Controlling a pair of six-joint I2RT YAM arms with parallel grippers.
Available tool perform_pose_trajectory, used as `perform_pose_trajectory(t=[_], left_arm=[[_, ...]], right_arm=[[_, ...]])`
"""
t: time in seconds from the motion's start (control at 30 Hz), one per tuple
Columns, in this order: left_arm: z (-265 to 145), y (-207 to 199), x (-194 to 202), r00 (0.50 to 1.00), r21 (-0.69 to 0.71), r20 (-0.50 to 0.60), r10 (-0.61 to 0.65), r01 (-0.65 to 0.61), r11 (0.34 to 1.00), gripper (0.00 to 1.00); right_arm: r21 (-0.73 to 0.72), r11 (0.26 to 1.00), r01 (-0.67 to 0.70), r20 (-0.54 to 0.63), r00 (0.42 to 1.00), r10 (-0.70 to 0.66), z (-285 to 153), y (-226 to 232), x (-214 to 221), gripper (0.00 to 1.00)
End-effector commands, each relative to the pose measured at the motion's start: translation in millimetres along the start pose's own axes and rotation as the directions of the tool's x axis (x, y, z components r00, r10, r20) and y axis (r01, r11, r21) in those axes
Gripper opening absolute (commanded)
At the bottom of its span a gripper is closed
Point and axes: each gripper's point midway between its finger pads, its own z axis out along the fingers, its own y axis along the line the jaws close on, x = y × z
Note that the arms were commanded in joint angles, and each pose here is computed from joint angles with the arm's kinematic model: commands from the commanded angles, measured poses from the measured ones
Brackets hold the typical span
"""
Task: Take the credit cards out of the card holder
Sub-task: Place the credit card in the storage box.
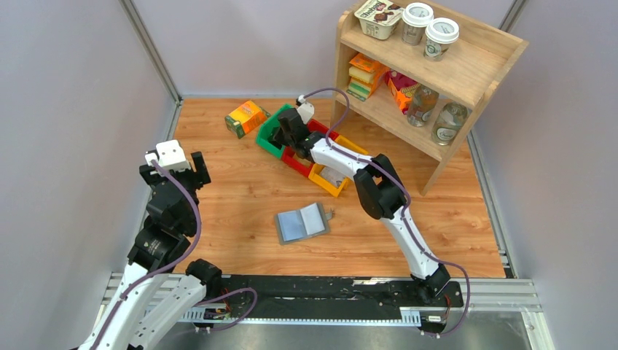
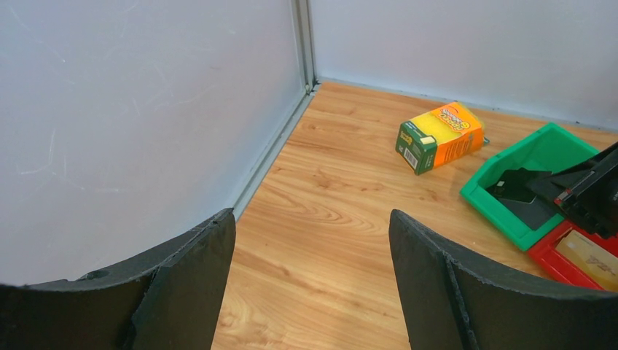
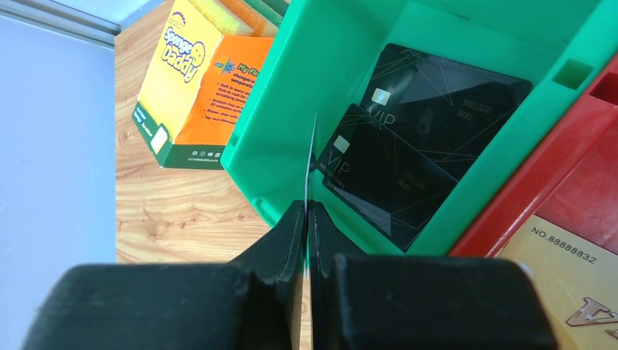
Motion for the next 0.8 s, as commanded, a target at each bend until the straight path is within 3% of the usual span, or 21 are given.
perform_pose_trajectory(t=[0.0,0.47,0.77], left_arm=[[2,-1,-6,0.999,0.0,0.022,-0.035,0.035,0.999,0.84],[2,-1,-4,0.999,-0.003,0.019,-0.032,0.032,0.999,0.84],[1,1,-6,0.999,-0.005,0.024,-0.039,0.039,0.999,0.84]], right_arm=[[-0.009,1.0,-0.016,0.057,0.998,0.017,0,12,-20,0.09],[-0.048,0.986,0.159,0.114,0.982,-0.153,-59,40,-67,0.45],[-0.005,0.958,0.286,0.156,0.947,-0.281,-124,30,-100,0.75]])
